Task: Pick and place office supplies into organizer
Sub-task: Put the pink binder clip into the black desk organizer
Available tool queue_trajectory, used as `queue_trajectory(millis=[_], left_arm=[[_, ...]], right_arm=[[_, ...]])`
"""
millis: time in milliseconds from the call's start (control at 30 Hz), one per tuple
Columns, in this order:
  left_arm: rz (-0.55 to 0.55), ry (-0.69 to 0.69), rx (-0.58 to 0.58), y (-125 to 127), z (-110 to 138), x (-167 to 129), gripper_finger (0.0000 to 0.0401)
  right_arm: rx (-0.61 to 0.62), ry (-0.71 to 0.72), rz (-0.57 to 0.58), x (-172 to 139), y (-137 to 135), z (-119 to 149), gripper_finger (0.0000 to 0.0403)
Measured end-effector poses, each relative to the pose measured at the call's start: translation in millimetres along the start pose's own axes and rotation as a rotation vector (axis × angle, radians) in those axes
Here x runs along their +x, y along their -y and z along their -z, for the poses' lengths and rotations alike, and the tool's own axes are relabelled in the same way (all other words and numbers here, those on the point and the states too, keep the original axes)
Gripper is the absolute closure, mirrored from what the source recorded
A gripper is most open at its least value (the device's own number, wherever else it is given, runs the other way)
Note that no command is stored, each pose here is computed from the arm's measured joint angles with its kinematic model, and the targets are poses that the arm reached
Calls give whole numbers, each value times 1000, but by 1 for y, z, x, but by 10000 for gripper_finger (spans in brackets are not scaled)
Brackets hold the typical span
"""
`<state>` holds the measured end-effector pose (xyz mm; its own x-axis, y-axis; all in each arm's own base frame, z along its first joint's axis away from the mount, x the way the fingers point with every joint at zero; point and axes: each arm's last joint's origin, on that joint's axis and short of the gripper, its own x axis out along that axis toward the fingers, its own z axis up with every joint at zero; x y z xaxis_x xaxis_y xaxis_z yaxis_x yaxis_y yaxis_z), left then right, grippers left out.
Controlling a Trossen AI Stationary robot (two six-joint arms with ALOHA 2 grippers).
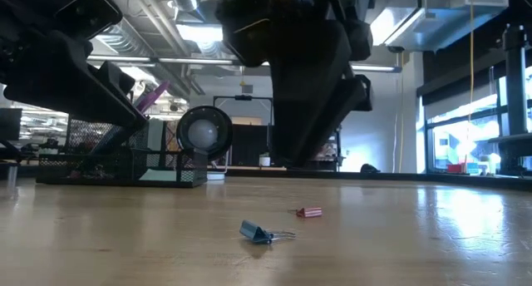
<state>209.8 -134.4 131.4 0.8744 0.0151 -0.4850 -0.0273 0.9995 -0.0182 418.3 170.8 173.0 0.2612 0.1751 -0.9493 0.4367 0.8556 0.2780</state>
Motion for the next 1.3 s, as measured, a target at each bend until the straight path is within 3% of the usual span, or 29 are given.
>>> queue_trajectory(millis=[167, 300, 567, 933, 1300], left_arm=[[-1, -2, 3, 0, 0, 0, 311], [-1, -3, 4, 0, 0, 0, 311], [-1, -3, 58, 0, 0, 0, 311], [-1, -3, 75, 0, 0, 0, 311], [-1, -3, 75, 0, 0, 0, 311]], right_arm=[[34, 1, -2, 0, 0, 0, 261], [-36, -1, -3, 0, -3, 4, 243], [1, -14, 81, 0, 2, 9, 240], [156, 24, 115, 4, 3, 9, 240], [160, 21, 135, 17, 5, 9, 240]])
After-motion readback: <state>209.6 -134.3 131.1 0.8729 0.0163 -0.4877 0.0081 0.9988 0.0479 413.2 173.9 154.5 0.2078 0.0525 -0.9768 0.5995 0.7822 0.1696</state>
